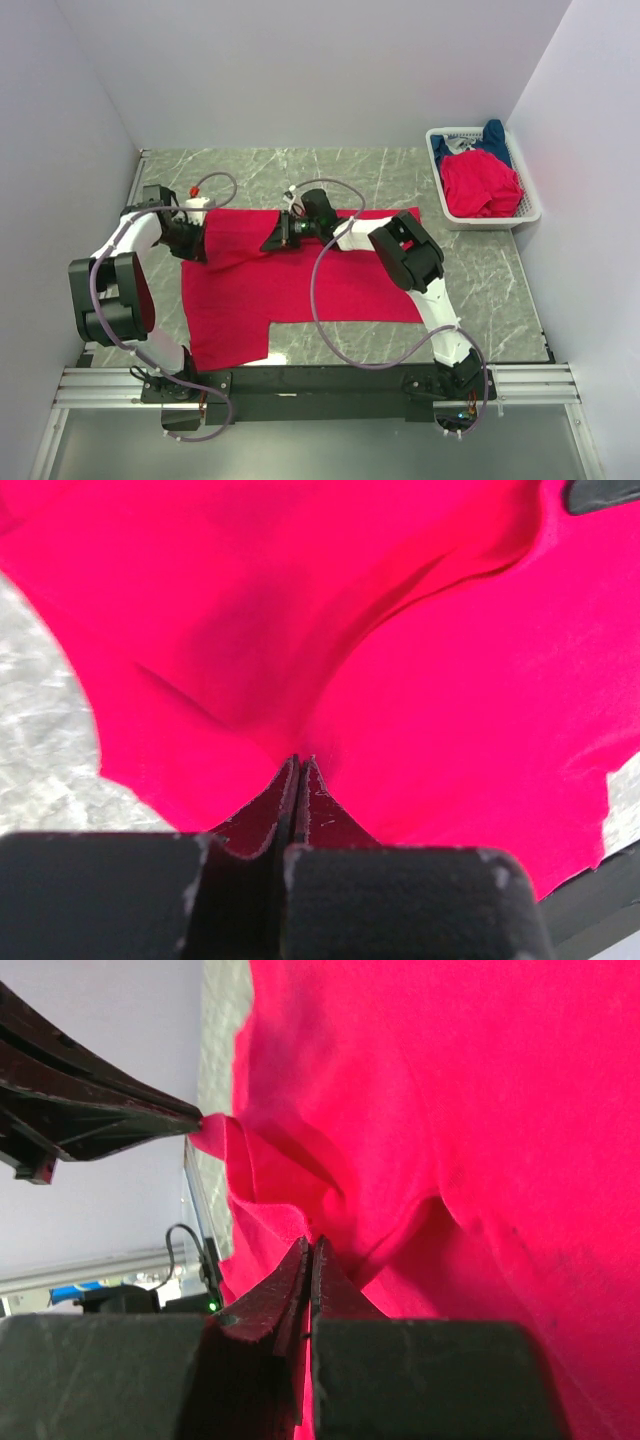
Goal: Fold and stack the t-shirts
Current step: Fold the tshirt
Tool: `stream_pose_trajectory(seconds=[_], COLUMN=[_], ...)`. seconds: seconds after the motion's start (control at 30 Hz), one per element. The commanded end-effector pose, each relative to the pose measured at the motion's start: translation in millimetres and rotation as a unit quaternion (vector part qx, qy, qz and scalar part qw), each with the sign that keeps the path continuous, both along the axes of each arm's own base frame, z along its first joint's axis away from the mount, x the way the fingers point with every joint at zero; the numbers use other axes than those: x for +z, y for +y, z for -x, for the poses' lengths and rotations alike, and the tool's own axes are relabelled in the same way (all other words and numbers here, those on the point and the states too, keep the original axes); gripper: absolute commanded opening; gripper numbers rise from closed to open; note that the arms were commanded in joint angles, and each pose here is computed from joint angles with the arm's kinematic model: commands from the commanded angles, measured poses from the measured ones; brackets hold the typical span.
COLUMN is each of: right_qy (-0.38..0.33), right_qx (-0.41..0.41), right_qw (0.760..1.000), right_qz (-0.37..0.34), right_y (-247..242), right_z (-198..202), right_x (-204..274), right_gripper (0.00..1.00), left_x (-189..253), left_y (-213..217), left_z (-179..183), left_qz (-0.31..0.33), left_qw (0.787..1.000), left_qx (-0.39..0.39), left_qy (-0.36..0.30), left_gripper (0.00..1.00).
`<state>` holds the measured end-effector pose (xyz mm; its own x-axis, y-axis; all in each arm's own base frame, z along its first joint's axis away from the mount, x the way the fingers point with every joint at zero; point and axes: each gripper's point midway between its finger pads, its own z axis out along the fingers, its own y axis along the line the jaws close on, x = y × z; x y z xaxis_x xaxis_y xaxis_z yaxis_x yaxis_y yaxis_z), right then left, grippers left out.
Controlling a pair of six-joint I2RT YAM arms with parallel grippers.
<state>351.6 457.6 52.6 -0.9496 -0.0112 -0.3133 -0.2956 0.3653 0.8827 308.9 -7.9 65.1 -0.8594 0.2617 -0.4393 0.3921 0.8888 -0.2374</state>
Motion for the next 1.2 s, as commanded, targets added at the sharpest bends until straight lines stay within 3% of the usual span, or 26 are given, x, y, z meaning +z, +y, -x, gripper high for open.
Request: stream_pose_trajectory(seconds=[0.0,0.33,0.37,0.4,0.43,0.47,0.53,0.6,0.67,0.73,0.8,0.97,1.0,1.17], right_qy=[-0.017,-0.032,-0.028,-0.032,-0.04,-0.034,-0.068,-0.1,-0.103,-0.123,-0.096,-0.066,-0.062,-0.011], right_qx=[0.021,0.042,0.046,0.049,0.062,0.069,0.084,0.09,0.087,0.08,0.052,-0.045,-0.086,-0.179], right_qw=[1.0,0.999,0.999,0.998,0.997,0.997,0.994,0.991,0.99,0.988,0.99,0.982,0.975,0.95], right_qz=[-0.01,0.004,0.007,0.008,0.009,0.017,0.017,0.026,0.035,0.053,0.089,0.172,0.193,0.254], right_y=[3,-4,-6,-7,-8,-13,-21,-40,-65,-90,-133,-247,-284,-372], right_z=[14,24,27,28,33,37,41,41,37,32,24,-2,-17,-37], right_x=[15,16,15,20,22,22,39,60,72,89,91,78,72,48], right_gripper=[0.0,0.0,0.03,0.09,0.15,0.28,0.4,0.56,0.72,0.72,0.71,0.57,0.55,0.5], left_x=[-6,-26,-27,-27,-26,-23,-15,0,19,32,43,61,54,63], left_y=[-7,-15,-16,-16,-17,-18,-21,-25,-34,-43,-55,-86,-96,-124], left_z=[9,37,41,42,44,45,48,43,34,24,12,-43,-49,-98], left_qz=[-0.012,-0.031,-0.031,-0.032,-0.029,-0.027,-0.018,-0.011,0.011,0.016,0.011,0.005,0.016,0.019], left_qw=[0.999,0.997,0.997,0.996,0.996,0.995,0.994,0.993,0.991,0.99,0.989,0.984,0.986,0.983], left_qx=[-0.035,-0.064,-0.068,-0.073,-0.079,-0.086,-0.102,-0.115,-0.129,-0.136,-0.136,-0.113,-0.106,-0.084], left_qy=[0.004,0.031,0.036,0.037,0.038,0.037,0.032,0.012,-0.015,-0.041,-0.064,-0.139,-0.126,-0.16], left_gripper=[0.01,0.01,0.01,0.04,0.19,0.26,0.4,0.49,0.52,0.54,0.54,0.56,0.57,0.58])
